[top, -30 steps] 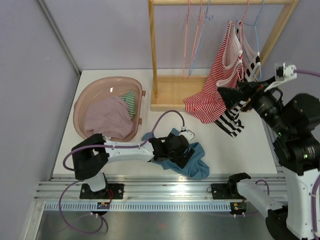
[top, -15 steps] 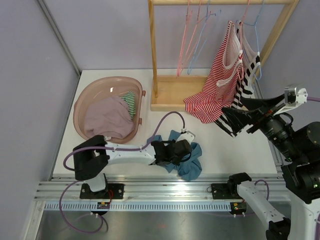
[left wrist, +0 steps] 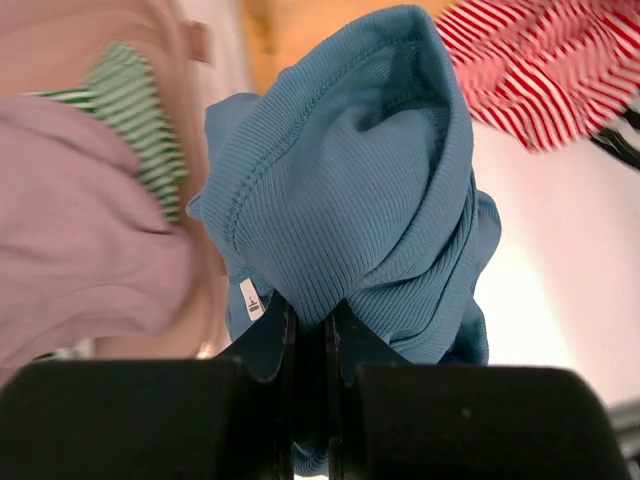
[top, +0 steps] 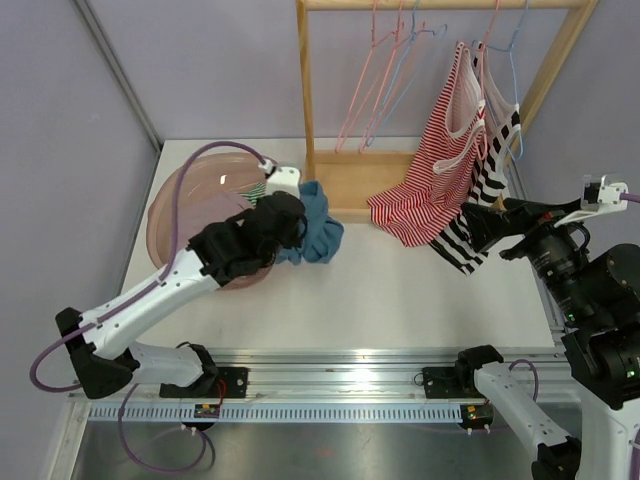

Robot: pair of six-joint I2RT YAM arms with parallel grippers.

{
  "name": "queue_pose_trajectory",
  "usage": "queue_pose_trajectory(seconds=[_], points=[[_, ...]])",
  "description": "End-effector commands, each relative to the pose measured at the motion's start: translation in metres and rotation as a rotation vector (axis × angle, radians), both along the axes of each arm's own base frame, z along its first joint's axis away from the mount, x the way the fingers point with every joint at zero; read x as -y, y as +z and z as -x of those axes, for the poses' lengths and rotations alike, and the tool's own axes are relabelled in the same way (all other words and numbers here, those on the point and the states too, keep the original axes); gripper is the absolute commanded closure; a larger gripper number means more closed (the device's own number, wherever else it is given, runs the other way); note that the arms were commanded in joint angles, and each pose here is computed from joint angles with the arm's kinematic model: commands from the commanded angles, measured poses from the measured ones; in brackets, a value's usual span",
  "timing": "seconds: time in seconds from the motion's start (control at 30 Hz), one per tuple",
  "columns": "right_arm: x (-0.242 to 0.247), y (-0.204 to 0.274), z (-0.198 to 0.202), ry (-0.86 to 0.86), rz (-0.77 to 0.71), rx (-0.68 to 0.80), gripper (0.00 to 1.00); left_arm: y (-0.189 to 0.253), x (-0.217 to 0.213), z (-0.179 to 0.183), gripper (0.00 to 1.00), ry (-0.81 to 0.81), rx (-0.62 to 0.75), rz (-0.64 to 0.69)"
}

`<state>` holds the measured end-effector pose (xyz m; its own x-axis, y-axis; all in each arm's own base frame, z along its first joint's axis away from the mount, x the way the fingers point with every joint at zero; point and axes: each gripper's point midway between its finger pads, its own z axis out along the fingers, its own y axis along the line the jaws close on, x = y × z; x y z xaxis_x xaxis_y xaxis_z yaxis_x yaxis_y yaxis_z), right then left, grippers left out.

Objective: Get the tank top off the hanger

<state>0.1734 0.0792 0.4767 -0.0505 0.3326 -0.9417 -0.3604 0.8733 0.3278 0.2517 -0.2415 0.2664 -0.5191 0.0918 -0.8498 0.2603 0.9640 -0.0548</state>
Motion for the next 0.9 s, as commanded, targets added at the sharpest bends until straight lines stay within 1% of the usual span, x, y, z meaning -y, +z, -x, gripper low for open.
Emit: queue_pose_trajectory(seconds=[0.0,0.1,0.17,0.23,0.27,0.3,0.33,0.37,0.4,0.43,0.53,0.57,0.63,0.73,0.77,0.8,0.87], points=[[0.022,0.003,-0.006,-0.128,-0.011,0.007,0.01,0.052,-0.053,-0.016,1.0,0.124,0.088,0.007],[0.02,0.004,-0.01,-0.127,-0.009,0.001,0.01,0.072,-0.091,-0.032,1.0,0.226,0.107,0.019],[0.02,0.003,-0.014,-0.129,-0.002,-0.006,0.01,0.074,-0.115,-0.043,1.0,0.29,0.095,0.036],[0.026,0.003,-0.024,-0.175,0.005,-0.018,0.0,0.073,-0.133,-0.049,0.99,0.346,0.086,0.041],[0.028,0.002,-0.028,-0.192,0.011,-0.026,0.01,0.07,-0.155,-0.056,0.98,0.419,0.079,0.037],[0.032,0.001,-0.038,-0.222,0.018,-0.047,0.0,0.066,-0.163,-0.058,0.94,0.438,0.061,0.037],[0.033,0.0,-0.042,-0.232,0.029,-0.057,0.01,0.061,-0.183,-0.063,0.82,0.496,0.049,0.036],[0.035,-0.003,-0.047,-0.25,0.039,-0.076,0.0,0.057,-0.191,-0.065,0.63,0.515,0.036,0.034],[0.034,-0.006,-0.057,-0.257,0.054,-0.099,0.0,0.05,-0.197,-0.066,0.07,0.526,0.017,0.024],[0.035,-0.008,-0.062,-0.266,0.066,-0.114,0.01,0.044,-0.203,-0.066,0.01,0.534,-0.006,0.03],[0.032,-0.011,-0.084,-0.279,0.088,-0.151,0.0,0.035,-0.203,-0.062,0.01,0.516,-0.025,0.045],[0.034,-0.004,-0.088,-0.293,0.09,-0.142,0.01,0.033,-0.201,-0.06,0.01,0.506,-0.03,0.05],[0.032,-0.011,-0.11,-0.303,0.135,-0.183,0.0,0.033,-0.194,-0.052,0.01,0.459,-0.03,0.083],[0.033,-0.006,-0.141,-0.33,0.211,-0.201,0.01,0.032,-0.179,-0.036,0.01,0.344,-0.018,0.139],[0.037,0.007,-0.145,-0.354,0.216,-0.181,0.0,0.031,-0.175,-0.031,0.01,0.316,-0.013,0.148],[0.036,-0.002,-0.164,-0.36,0.262,-0.213,0.01,0.03,-0.165,-0.029,0.01,0.259,-0.006,0.176],[0.039,0.001,-0.186,-0.4,0.282,-0.212,0.02,0.019,-0.161,-0.013,0.01,0.218,0.001,0.202]])
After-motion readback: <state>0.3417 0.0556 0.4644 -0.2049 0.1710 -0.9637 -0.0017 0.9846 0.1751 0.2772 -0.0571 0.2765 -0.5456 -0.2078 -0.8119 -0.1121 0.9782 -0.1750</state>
